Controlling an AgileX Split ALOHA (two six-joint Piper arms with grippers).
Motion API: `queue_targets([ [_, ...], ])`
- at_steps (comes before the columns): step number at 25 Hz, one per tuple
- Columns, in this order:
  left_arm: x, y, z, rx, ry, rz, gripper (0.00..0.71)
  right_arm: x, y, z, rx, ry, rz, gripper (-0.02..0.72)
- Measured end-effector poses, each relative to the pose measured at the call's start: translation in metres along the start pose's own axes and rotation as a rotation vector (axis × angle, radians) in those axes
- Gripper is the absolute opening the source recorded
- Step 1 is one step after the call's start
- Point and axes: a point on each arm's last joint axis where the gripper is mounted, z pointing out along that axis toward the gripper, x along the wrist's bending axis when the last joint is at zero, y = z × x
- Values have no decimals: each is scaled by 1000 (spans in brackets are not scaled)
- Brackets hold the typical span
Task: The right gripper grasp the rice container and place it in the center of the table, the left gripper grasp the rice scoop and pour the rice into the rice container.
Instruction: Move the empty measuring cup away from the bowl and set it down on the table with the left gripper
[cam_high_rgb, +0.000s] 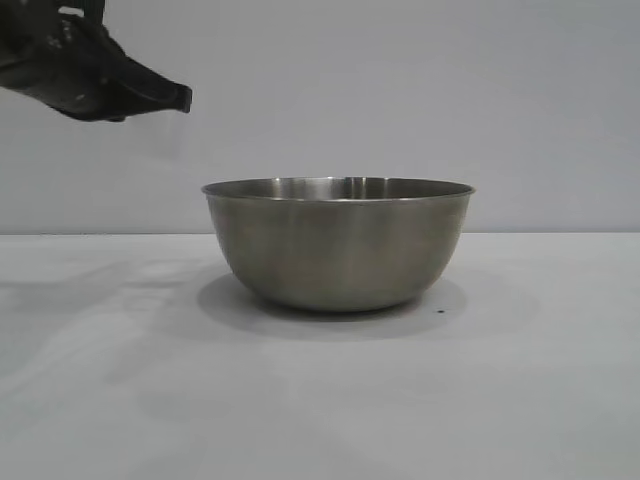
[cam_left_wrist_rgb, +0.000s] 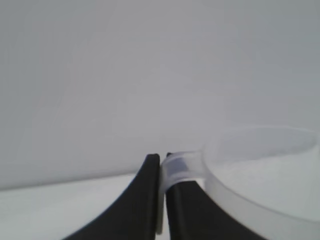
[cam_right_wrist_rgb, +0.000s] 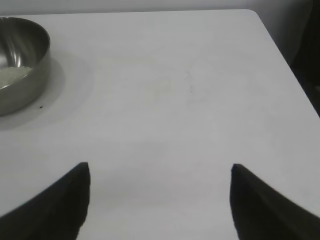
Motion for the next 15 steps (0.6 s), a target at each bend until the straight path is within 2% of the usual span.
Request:
queue_targets([
  [7, -1, -30, -3, 80, -11, -2, 0, 0, 0, 0, 0, 0, 0, 515],
  [15, 3, -46, -1, 116, -23, -53, 0, 0, 0, 0, 0, 0, 0, 515],
])
